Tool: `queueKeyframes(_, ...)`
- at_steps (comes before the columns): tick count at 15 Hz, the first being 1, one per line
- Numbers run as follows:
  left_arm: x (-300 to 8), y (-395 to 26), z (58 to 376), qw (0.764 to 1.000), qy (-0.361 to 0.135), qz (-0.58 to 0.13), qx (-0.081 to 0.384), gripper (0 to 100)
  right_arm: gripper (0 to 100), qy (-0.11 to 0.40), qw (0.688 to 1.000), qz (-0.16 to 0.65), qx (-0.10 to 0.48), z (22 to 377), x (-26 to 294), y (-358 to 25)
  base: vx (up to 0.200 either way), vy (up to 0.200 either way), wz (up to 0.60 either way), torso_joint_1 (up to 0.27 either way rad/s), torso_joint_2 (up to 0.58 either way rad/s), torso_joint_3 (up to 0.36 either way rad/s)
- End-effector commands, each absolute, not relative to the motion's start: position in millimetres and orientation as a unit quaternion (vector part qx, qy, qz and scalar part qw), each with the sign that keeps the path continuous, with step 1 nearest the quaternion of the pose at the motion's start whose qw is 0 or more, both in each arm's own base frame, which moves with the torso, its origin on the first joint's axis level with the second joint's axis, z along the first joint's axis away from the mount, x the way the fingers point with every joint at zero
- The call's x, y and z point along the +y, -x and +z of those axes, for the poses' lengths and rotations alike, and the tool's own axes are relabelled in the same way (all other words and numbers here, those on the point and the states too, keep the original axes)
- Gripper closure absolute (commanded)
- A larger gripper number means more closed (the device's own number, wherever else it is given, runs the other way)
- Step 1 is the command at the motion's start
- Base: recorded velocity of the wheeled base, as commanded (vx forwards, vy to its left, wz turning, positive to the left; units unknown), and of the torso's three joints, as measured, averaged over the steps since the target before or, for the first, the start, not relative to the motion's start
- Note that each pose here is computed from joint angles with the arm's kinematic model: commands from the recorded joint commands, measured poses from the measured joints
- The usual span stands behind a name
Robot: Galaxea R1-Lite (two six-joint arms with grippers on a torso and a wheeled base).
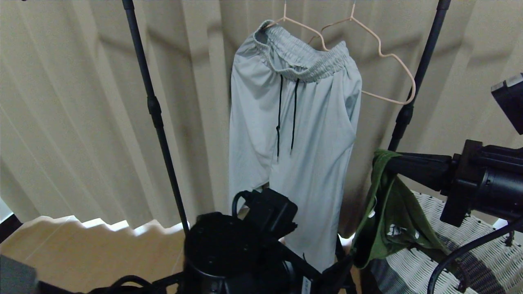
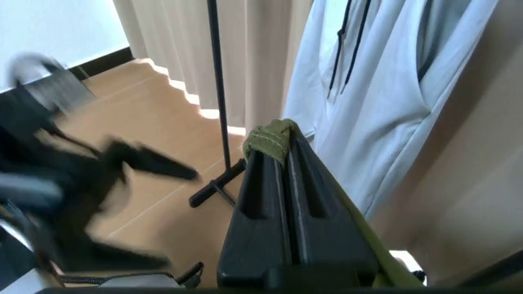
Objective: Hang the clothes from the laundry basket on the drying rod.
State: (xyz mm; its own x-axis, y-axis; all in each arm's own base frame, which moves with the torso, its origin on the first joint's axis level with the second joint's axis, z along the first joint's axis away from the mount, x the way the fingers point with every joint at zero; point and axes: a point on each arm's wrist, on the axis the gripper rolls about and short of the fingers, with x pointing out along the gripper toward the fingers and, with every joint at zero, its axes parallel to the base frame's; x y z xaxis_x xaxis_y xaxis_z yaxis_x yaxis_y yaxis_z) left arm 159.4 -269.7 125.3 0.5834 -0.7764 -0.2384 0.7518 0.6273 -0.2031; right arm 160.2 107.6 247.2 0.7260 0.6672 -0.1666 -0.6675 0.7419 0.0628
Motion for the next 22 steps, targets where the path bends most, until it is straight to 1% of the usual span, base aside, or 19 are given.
queueKeyframes(1, -304.4, -177.0, 80.4, 0.889, 0.023, -0.421, 0.178, 0, 100, -0.001, 0.929, 0.360, 0.081, 249.4, 104.2, -154.7, 0.000, 0.000, 0.00, 0.000, 0.00, 0.000)
queueKeyframes(2, -308.3, -187.5, 79.5, 0.894, 0.029, -0.414, 0.172, 0, 100, -0.001, 0.929, 0.360, 0.083, 248.2, 103.7, -153.9, 0.000, 0.000, 0.00, 0.000, 0.00, 0.000)
queueKeyframes(3, -308.3, -187.5, 79.5, 0.894, 0.029, -0.414, 0.172, 0, 100, -0.001, 0.929, 0.360, 0.083, 248.2, 103.7, -153.9, 0.000, 0.000, 0.00, 0.000, 0.00, 0.000)
queueKeyframes(4, -316.7, -195.2, 77.3, 0.895, 0.033, -0.413, 0.166, 0, 100, -0.001, 0.929, 0.360, 0.084, 247.2, 102.9, -152.8, 0.000, 0.000, 0.00, 0.000, 0.00, 0.000)
queueKeyframes(7, -321.4, -198.7, 78.7, 0.896, 0.030, -0.415, 0.157, 0, 100, -0.001, 0.929, 0.362, 0.081, 248.7, 103.3, -152.7, 0.000, 0.000, 0.00, 0.000, 0.00, 0.000)
queueKeyframes(9, -330.0, -206.7, 79.2, 0.897, 0.037, -0.415, 0.147, 0, 100, -0.003, 0.919, 0.387, 0.079, 250.1, 104.5, -151.9, 0.000, 0.000, 0.00, 0.000, 0.00, 0.000)
queueKeyframes(10, -330.0, -206.7, 79.2, 0.897, 0.037, -0.415, 0.147, 0, 100, -0.003, 0.919, 0.387, 0.079, 250.1, 104.5, -151.9, 0.000, 0.000, 0.00, 0.000, 0.00, 0.000)
queueKeyframes(11, -332.1, -226.7, 70.0, 0.905, 0.029, -0.399, 0.143, 0, 100, -0.005, 0.916, 0.395, 0.074, 251.7, 105.1, -152.1, 0.000, 0.000, 0.00, 0.000, 0.00, 0.000)
queueKeyframes(12, -331.9, -232.6, 68.2, 0.908, 0.025, -0.394, 0.139, 0, 100, -0.006, 0.916, 0.395, 0.069, 252.3, 105.1, -152.7, 0.000, 0.000, 0.00, 0.000, 0.00, 0.000)
queueKeyframes(15, -331.9, -231.9, 66.9, 0.908, 0.021, -0.395, 0.139, 0, 100, -0.007, 0.912, 0.405, 0.065, 252.9, 106.6, -153.7, 0.000, 0.000, 0.00, 0.000, 0.00, 0.000)
queueKeyframes(17, -330.6, -231.8, 66.2, 0.908, 0.019, -0.394, 0.141, 0, 100, -0.016, 0.904, 0.422, 0.064, 255.4, 106.8, -152.5, 0.000, 0.000, 0.00, 0.000, 0.00, 0.000)
queueKeyframes(19, -330.6, -231.8, 66.2, 0.908, 0.019, -0.394, 0.141, 0, 100, -0.027, 0.904, 0.422, 0.066, 257.0, 106.7, -152.3, 0.000, 0.000, 0.00, 0.000, 0.00, 0.000)
queueKeyframes(22, -329.5, -231.0, 64.4, 0.908, 0.011, -0.394, 0.143, 0, 100, -0.029, 0.904, 0.422, 0.066, 257.3, 106.5, -151.9, 0.000, 0.000, 0.00, 0.000, 0.00, 0.000)
